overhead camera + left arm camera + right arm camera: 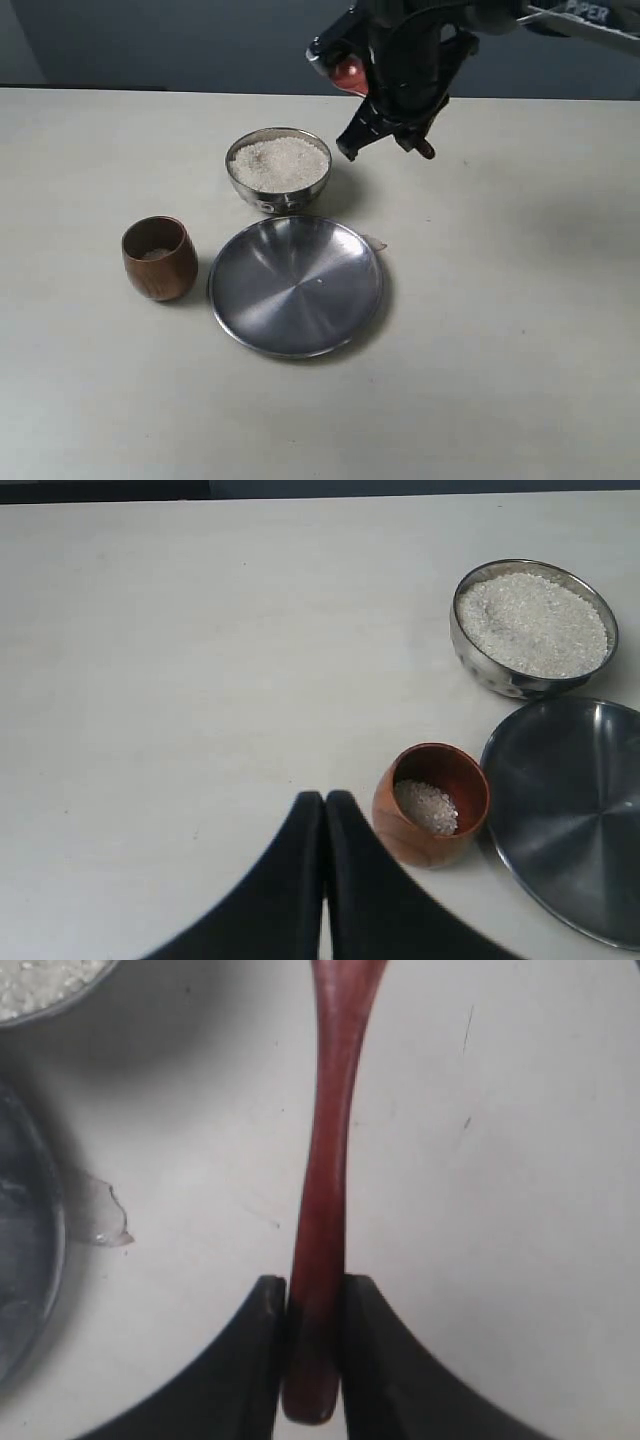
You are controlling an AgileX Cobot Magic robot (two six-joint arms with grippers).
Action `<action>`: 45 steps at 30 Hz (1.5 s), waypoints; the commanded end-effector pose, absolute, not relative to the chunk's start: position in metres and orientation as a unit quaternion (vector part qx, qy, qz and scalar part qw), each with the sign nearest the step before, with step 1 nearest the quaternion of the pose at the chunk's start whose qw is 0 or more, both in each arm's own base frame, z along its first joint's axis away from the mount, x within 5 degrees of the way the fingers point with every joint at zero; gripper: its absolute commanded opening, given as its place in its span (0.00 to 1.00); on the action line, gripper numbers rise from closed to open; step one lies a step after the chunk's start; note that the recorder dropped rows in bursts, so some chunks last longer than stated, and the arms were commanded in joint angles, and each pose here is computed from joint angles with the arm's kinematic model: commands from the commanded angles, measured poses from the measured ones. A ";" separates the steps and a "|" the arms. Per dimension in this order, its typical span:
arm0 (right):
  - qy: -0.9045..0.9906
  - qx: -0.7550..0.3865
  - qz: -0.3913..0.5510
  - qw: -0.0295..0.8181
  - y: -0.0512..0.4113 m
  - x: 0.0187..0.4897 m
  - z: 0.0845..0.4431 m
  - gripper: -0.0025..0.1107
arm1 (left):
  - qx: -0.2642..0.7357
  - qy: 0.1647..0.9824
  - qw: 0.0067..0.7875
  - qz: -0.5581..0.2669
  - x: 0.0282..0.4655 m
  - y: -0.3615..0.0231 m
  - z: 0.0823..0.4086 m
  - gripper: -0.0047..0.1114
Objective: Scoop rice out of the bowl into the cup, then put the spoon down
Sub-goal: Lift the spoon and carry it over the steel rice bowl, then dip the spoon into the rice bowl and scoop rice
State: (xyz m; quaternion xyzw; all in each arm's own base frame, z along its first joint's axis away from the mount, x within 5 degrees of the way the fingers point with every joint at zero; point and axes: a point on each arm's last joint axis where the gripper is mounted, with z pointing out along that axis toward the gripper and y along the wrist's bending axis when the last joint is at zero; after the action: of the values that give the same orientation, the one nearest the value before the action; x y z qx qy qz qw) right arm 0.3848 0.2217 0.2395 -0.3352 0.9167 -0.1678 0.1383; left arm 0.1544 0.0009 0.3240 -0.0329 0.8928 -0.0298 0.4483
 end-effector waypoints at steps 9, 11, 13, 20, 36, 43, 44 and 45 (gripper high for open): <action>0.835 -0.410 -0.318 0.182 0.275 0.380 0.207 0.02 | -0.035 0.892 0.449 -0.030 0.155 0.001 0.324 0.04; 0.821 -0.419 -0.339 0.187 0.280 0.380 0.202 0.02 | -0.035 0.892 0.449 -0.030 0.155 0.001 0.324 0.04; 0.812 -0.427 -0.351 0.187 0.283 0.380 0.198 0.02 | -0.035 0.892 0.449 -0.030 0.155 0.001 0.324 0.04; 0.791 -0.450 -0.376 0.175 0.291 0.379 0.175 0.02 | -0.035 0.892 0.449 -0.030 0.155 0.001 0.324 0.04; 0.770 -0.471 -0.396 0.168 0.295 0.380 0.165 0.02 | -0.035 0.892 0.449 -0.030 0.155 0.001 0.324 0.04; 0.763 -0.492 -0.400 0.128 0.290 0.369 0.142 0.02 | -0.035 0.892 0.449 -0.030 0.155 0.001 0.324 0.04; 0.760 -0.496 -0.403 0.121 0.289 0.367 0.138 0.02 | -0.035 0.892 0.449 -0.030 0.155 0.001 0.324 0.04; 0.757 -0.500 -0.405 0.115 0.287 0.364 0.134 0.02 | -0.035 0.892 0.449 -0.030 0.155 0.001 0.324 0.04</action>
State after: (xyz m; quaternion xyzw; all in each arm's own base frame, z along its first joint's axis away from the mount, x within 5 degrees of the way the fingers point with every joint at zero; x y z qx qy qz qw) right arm 0.3703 0.2909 0.1442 -0.4873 0.7669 -0.3954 0.1344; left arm 0.1544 0.0009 0.3240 -0.0329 0.8928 -0.0298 0.4483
